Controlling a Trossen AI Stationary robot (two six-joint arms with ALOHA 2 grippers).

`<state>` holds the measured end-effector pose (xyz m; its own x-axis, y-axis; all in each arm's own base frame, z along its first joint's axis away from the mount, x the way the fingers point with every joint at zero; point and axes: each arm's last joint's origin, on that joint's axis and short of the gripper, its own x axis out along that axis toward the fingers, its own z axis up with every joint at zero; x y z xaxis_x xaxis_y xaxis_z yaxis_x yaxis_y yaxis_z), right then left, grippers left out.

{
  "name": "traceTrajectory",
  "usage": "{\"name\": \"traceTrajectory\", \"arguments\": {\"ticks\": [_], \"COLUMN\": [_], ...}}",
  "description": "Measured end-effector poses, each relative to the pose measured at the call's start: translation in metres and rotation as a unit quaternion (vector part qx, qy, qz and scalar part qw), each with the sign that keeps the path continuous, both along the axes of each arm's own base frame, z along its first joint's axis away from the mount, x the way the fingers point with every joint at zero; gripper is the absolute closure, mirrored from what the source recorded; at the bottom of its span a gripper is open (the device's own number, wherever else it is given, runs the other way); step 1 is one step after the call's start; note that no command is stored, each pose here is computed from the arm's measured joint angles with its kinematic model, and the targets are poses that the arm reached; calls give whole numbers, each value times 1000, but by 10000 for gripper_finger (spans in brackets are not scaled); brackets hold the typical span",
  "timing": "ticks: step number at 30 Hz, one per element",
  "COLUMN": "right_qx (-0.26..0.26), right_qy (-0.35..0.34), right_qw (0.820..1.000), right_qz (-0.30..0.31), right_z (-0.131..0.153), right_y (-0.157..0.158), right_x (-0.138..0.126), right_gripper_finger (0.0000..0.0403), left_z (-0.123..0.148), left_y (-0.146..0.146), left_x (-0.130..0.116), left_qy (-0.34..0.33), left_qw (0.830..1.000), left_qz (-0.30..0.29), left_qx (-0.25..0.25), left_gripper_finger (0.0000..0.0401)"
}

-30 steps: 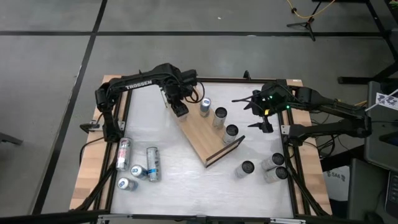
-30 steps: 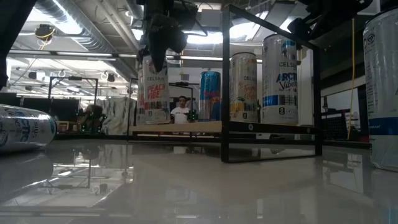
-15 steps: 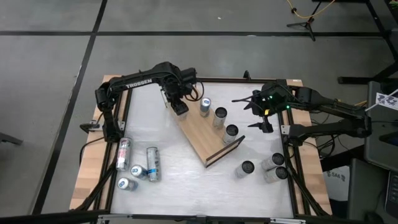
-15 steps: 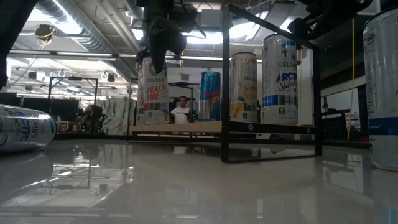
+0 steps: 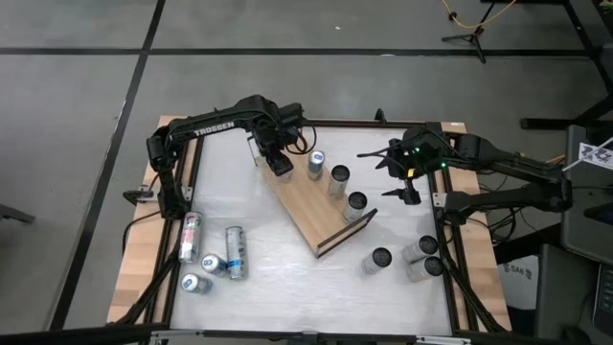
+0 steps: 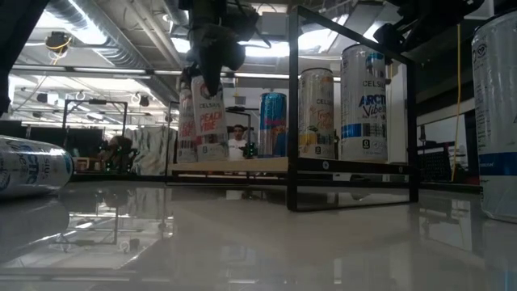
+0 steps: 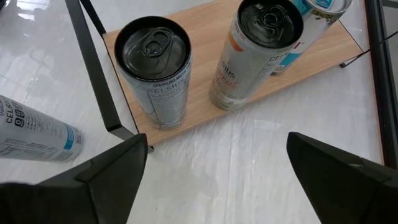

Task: Place canned beverage on shelf
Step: Put the right white-pink soda can on the shelf and align with the other white-pink soda can

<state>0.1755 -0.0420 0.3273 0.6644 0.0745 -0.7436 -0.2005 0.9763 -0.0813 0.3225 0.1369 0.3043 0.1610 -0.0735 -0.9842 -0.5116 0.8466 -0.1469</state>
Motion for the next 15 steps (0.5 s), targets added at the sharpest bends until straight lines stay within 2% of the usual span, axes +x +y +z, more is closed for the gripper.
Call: {"name": "traceTrajectory", "arguments": {"ticks": [15], "right_qx": [0], "right_qy": [0], "right_qw": [1000], "right_qz": [0], "right_z": [0], "right_y": [0], "right_x": [0], "right_gripper_finger": [24], "left_z": [0], "left_y": [-1], "left_x": [-2], "left_qy": [10], "left_qw": [1000], "left_qz": [1], "left_qx": [-13], "left_gripper_finger": [122]}}
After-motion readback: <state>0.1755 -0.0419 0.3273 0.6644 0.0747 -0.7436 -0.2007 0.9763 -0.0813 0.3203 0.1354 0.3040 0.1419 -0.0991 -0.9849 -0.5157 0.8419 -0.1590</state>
